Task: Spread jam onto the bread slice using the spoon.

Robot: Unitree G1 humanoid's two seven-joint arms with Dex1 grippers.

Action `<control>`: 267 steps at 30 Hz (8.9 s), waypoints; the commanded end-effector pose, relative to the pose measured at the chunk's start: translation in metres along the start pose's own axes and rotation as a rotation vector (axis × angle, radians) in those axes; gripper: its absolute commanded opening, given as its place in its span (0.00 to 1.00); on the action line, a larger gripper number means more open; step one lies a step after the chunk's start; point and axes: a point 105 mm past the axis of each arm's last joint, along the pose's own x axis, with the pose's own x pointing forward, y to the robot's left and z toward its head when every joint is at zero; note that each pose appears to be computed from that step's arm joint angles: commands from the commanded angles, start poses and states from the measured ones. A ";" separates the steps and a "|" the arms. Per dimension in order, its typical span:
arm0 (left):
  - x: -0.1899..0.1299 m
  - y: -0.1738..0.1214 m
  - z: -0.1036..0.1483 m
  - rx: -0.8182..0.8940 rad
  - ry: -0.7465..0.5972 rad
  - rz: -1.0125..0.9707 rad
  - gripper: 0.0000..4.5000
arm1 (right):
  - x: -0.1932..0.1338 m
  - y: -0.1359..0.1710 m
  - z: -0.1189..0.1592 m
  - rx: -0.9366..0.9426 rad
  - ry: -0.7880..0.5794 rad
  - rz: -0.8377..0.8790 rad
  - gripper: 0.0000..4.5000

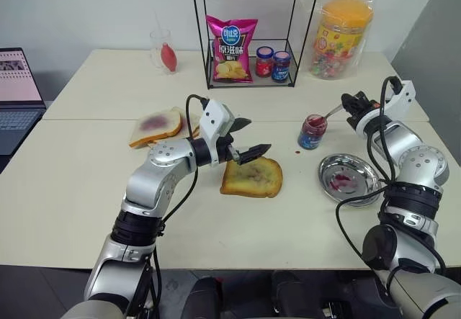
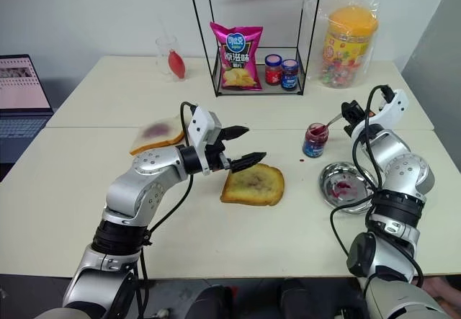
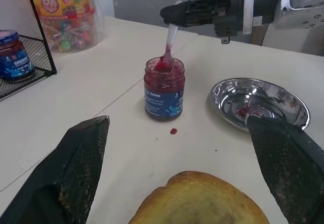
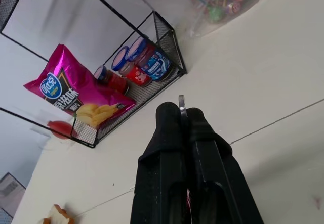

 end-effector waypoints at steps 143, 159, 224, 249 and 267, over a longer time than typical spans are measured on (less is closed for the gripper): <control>-0.131 -0.050 -0.043 -0.163 0.245 -0.027 1.00 | -0.032 0.130 -0.153 -0.313 0.398 0.614 0.01; -0.129 -0.050 -0.043 -0.162 0.245 -0.037 1.00 | -0.030 0.092 -0.140 -0.285 0.418 0.479 0.01; -0.126 -0.047 -0.044 -0.145 0.246 -0.042 1.00 | -0.010 0.095 -0.158 -0.273 0.435 0.469 0.01; -0.121 -0.045 -0.043 -0.141 0.241 -0.065 1.00 | -0.031 0.127 -0.133 -0.046 0.442 0.556 0.01; -0.121 -0.047 -0.044 -0.145 0.243 -0.072 1.00 | -0.040 0.063 -0.151 -0.153 0.560 0.359 0.01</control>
